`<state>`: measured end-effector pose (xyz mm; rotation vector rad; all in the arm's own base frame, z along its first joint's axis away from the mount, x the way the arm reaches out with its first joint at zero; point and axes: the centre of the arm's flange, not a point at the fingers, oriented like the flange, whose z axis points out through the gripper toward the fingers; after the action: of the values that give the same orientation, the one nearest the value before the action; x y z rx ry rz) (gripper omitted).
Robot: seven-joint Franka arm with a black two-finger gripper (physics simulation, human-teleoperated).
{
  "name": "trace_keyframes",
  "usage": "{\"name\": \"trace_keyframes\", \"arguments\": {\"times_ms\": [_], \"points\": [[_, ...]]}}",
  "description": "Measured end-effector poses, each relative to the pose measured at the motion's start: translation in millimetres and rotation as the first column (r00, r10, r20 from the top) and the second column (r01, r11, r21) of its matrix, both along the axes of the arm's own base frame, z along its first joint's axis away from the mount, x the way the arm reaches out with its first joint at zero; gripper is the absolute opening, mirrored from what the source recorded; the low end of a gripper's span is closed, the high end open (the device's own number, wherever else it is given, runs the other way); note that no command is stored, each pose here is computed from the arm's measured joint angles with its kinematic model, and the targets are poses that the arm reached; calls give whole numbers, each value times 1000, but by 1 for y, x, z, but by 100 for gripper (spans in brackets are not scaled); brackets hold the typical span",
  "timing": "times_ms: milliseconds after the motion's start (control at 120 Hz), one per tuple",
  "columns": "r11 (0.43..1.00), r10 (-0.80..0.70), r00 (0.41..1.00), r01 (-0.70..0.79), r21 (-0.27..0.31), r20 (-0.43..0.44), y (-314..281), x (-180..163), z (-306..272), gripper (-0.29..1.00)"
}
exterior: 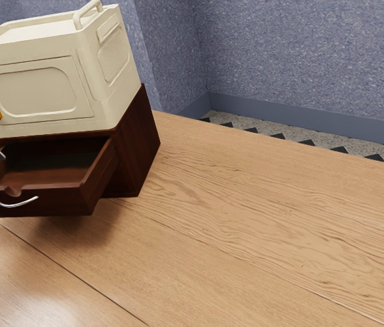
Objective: Pull the drawer handle with one arm to open the drawer
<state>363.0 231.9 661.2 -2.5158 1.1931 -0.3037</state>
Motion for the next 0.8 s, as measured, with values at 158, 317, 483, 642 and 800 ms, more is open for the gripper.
{"name": "trace_keyframes", "arguments": {"times_ms": [158, 317, 483, 642, 800], "points": [[988, -139, 990, 136, -75, -33, -53, 67, 22, 69], [985, -155, 976, 141, -99, -151, -88, 129, -5, 70], [997, -72, 973, 61, -56, -221, -111, 163, -17, 70], [998, 0, 975, -14, -62, -222, -102, 156, -11, 70], [995, 23, 975, -43, -87, -221, -101, 152, -9, 70]]}}
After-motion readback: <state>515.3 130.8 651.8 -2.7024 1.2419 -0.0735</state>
